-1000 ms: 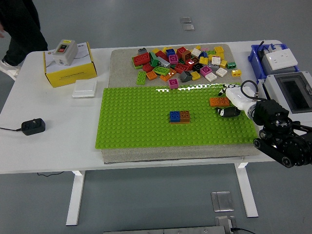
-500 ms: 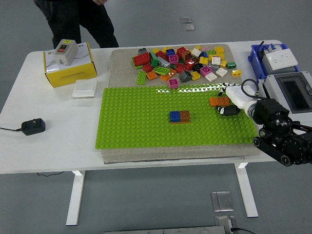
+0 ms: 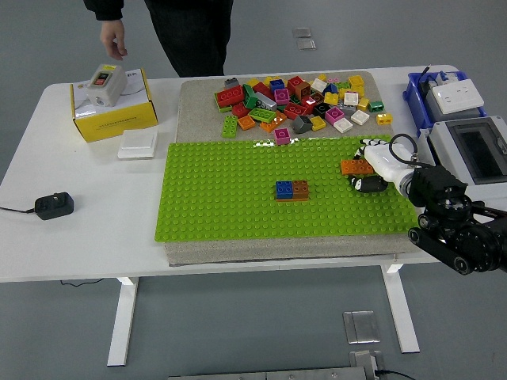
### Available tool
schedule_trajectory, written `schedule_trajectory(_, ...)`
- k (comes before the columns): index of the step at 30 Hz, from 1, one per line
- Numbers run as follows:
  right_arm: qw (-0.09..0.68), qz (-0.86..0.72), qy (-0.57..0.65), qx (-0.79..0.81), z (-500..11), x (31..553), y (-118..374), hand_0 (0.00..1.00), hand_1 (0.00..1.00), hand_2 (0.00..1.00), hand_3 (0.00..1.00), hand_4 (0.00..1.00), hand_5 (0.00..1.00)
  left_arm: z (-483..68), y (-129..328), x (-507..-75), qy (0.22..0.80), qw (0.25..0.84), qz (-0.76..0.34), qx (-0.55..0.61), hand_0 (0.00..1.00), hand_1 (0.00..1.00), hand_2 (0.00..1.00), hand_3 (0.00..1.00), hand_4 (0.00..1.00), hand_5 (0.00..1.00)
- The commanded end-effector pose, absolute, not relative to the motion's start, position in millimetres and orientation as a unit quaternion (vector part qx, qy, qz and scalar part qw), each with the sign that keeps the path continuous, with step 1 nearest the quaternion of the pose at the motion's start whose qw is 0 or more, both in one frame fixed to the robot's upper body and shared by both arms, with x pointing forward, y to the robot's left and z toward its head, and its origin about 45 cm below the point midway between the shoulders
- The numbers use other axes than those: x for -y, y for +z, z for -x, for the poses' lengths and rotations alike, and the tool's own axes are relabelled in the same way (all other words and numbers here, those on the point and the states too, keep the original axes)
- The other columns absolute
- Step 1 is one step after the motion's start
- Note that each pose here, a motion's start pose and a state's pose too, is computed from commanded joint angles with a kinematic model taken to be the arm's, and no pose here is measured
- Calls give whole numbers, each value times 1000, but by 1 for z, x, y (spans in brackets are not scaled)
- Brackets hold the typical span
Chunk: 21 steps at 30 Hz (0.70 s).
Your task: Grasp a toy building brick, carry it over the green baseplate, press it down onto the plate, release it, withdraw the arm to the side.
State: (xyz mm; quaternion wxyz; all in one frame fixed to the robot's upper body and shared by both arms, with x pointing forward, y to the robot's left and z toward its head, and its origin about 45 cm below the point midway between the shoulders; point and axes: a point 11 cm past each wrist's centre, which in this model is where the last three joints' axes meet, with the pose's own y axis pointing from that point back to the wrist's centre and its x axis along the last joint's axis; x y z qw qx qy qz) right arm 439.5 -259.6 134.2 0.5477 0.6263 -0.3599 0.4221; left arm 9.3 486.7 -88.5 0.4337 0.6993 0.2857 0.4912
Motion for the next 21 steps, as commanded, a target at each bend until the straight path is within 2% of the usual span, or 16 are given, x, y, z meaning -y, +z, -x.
schedule_trajectory(21, 546, -621, 429, 363, -443, 261, 140, 829, 972, 998, 703, 616, 508, -11, -88, -487, 491, 435, -700, -283, 636, 608, 562, 653, 402, 486)
